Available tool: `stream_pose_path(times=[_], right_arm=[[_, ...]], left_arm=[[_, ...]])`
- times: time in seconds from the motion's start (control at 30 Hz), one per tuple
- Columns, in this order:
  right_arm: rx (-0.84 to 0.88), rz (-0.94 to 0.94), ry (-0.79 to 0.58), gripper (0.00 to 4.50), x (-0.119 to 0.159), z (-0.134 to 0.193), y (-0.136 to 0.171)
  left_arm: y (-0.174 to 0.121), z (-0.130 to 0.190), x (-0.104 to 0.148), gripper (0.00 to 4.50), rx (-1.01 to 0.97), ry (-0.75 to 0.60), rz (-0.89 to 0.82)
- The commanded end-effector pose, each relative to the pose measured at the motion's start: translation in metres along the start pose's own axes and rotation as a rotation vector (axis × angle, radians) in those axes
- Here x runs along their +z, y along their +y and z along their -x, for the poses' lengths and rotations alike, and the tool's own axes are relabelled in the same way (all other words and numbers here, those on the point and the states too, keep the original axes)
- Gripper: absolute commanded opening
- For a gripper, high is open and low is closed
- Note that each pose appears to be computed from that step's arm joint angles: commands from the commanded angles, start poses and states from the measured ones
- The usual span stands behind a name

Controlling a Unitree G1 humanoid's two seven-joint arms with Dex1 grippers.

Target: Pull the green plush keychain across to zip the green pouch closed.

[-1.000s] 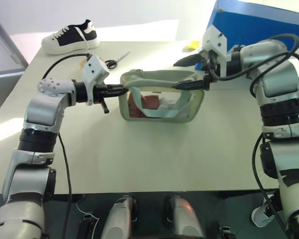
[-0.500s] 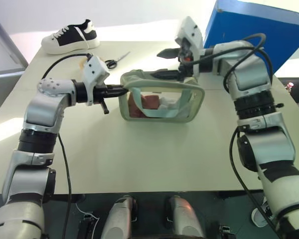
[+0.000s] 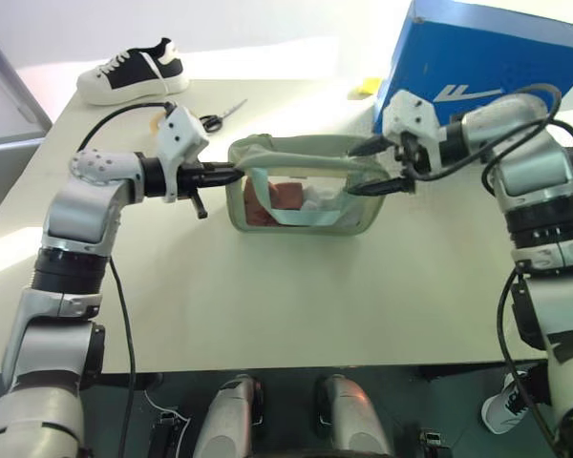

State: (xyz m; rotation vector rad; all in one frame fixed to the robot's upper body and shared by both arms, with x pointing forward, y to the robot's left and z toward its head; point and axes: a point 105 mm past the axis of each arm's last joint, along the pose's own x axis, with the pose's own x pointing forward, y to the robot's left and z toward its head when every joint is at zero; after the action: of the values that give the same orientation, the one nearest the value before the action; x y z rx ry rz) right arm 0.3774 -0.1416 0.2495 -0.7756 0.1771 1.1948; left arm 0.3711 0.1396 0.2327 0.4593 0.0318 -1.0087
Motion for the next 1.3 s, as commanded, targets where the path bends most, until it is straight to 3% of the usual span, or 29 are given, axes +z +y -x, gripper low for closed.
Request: stream_pose_path(times=[0.03, 0.2, 0.27, 0.3, 0.33, 0.53, 0.7, 0.83, 1.0, 1.13, 1.3], right_arm=[[-0.020, 0.031, -0.015, 2.69, 0.006, 0.001, -0.003], [-0.031, 0.036, -0.024, 0.17, 0.007, 0.001, -0.004], [-0.043, 0.046, -0.018, 0.07, 0.006, 0.001, -0.006], [-0.046, 0.052, -0.017, 0.00, 0.006, 0.000, -0.006], [-0.045, 0.056, -0.017, 0.00, 0.005, 0.000, -0.005], [-0.048, 0.068, -0.018, 0.00, 0.004, 0.001, -0.004], [-0.054, 0.068, -0.020, 0.00, 0.003, 0.002, -0.005], [-0.058, 0.068, -0.025, 0.00, 0.003, 0.001, -0.004], [-0.052, 0.062, -0.038, 0.00, 0.004, -0.004, 0.000], [-0.050, 0.057, -0.044, 0.00, 0.005, -0.006, 0.002], [-0.051, 0.052, -0.046, 0.00, 0.005, -0.006, 0.003]], left_arm=[[0.002, 0.002, 0.014, 0.00, -0.001, -0.019, -0.048], [0.004, 0.001, 0.015, 0.00, -0.004, -0.010, -0.050], [0.003, 0.002, 0.016, 0.00, -0.013, -0.018, -0.036], [0.002, 0.003, 0.017, 0.78, -0.025, -0.023, -0.025], [0.000, 0.005, 0.018, 1.09, -0.049, -0.029, -0.016], [0.021, 0.027, 0.044, 4.17, -0.023, -0.091, 0.083], [0.051, 0.045, 0.052, 4.17, 0.046, -0.090, 0.067], [0.086, 0.032, 0.029, 4.17, 0.248, 0.019, -0.096], [0.104, 0.009, 0.017, 4.17, 0.390, 0.073, -0.254], [0.106, -0.003, 0.020, 4.17, 0.412, 0.059, -0.271], [0.085, -0.021, 0.023, 4.17, 0.221, 0.045, -0.272]])
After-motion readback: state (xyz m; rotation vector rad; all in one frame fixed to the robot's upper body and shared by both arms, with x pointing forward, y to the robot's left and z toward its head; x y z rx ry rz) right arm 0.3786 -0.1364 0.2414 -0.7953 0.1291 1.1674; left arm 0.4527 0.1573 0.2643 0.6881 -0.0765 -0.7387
